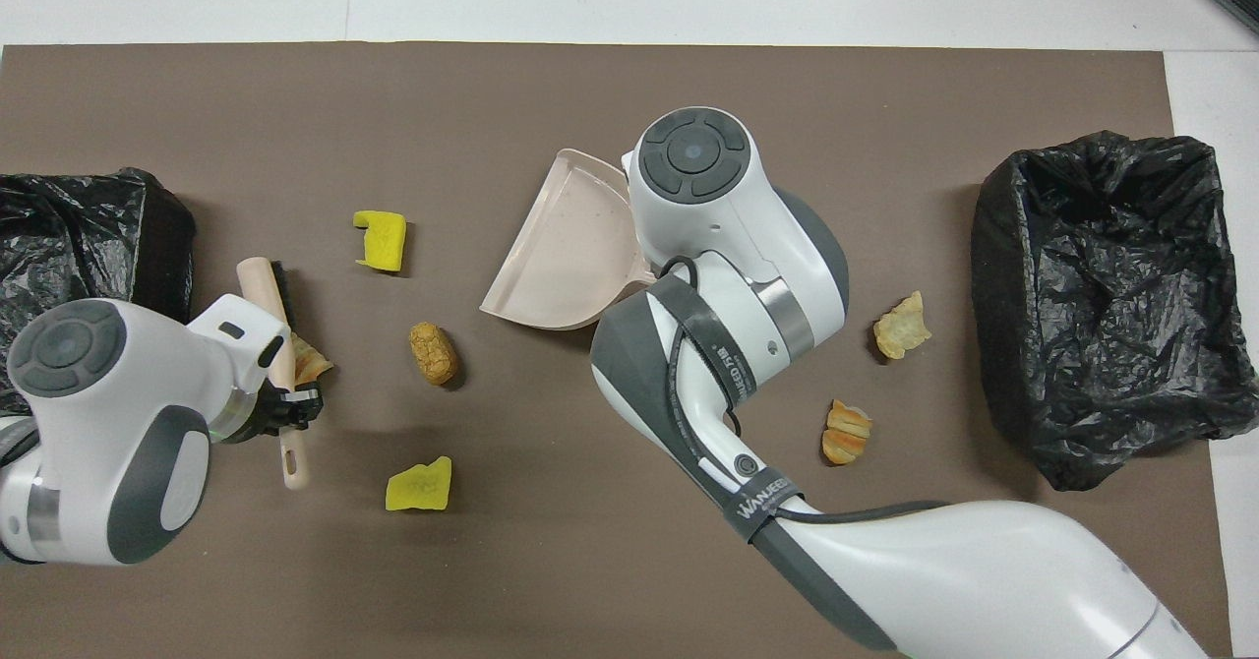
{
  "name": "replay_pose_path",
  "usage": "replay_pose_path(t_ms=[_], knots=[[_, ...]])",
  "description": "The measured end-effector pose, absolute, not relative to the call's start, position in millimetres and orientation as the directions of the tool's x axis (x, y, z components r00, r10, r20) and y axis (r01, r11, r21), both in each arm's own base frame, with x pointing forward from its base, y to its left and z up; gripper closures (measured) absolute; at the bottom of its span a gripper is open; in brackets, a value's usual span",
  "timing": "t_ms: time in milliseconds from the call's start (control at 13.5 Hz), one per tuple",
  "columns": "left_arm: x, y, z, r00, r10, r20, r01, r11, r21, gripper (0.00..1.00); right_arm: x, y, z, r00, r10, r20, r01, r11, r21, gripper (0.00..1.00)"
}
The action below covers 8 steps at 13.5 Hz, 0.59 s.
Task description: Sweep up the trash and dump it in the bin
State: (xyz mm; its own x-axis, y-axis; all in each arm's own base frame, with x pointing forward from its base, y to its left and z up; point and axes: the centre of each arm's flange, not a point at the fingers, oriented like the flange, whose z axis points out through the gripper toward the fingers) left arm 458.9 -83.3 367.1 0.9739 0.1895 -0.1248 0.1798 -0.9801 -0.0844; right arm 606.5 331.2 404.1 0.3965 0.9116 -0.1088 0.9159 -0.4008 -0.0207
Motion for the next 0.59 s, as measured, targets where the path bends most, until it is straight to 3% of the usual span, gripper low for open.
replay_pose_path(t_ms=[297, 595], knots=[[440, -158, 367, 0.992, 0.028, -0.123, 0.018, -0.996, -0.084, 0.74, 600, 303, 377, 0.189, 0.977, -0.101, 0.980, -0.194, -0.045, 0.69], [427, -203, 379, 0.990, -0.062, -0.126, -0.073, -0.994, -0.086, 0.74, 596, 299, 368, 0.102, 0.991, -0.089, 0.994, -0.104, -0.022, 0.69]])
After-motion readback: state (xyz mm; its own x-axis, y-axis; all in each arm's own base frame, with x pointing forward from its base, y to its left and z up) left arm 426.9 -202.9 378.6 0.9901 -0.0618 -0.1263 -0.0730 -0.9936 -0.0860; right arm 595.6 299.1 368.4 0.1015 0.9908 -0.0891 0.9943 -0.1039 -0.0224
